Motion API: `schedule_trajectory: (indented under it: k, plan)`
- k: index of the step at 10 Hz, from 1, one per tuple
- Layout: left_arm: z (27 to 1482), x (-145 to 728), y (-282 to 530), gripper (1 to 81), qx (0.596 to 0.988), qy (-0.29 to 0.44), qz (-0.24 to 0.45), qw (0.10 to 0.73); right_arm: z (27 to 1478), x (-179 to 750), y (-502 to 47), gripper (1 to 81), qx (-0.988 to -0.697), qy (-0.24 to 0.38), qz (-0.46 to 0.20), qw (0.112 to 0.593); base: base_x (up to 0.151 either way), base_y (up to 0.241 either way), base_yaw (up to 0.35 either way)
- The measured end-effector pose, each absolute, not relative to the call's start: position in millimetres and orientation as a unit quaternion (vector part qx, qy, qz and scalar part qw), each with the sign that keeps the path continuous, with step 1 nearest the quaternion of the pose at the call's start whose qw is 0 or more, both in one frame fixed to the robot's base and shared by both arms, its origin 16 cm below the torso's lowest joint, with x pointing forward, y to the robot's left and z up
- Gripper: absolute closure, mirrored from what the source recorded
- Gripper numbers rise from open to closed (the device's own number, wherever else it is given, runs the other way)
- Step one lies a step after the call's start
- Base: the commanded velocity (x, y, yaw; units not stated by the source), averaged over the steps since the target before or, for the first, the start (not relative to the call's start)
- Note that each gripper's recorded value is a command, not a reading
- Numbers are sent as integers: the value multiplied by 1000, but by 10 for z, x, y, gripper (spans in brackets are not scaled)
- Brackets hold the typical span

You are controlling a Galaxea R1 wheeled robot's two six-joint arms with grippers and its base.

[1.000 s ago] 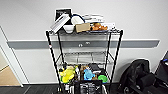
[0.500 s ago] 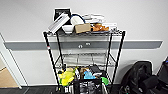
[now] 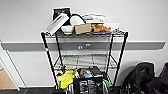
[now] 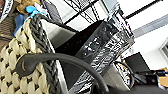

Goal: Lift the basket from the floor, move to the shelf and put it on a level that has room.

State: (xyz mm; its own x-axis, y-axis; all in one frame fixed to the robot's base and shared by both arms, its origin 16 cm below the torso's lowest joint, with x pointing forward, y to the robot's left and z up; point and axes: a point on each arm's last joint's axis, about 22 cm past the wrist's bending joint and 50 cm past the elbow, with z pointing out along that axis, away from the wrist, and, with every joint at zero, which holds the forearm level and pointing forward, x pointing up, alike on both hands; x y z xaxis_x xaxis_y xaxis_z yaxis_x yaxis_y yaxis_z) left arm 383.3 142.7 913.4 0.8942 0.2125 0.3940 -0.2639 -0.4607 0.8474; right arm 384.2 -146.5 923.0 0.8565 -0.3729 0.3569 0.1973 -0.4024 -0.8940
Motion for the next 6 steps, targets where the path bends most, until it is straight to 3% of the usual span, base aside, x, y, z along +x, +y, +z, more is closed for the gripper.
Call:
schedule_trajectory:
  k: [6]
  plan:
    - [9398,3902,1330,811,812,-25,237,533,9523,4012,-1524,811,-785,50,-284,548,115,0,0]
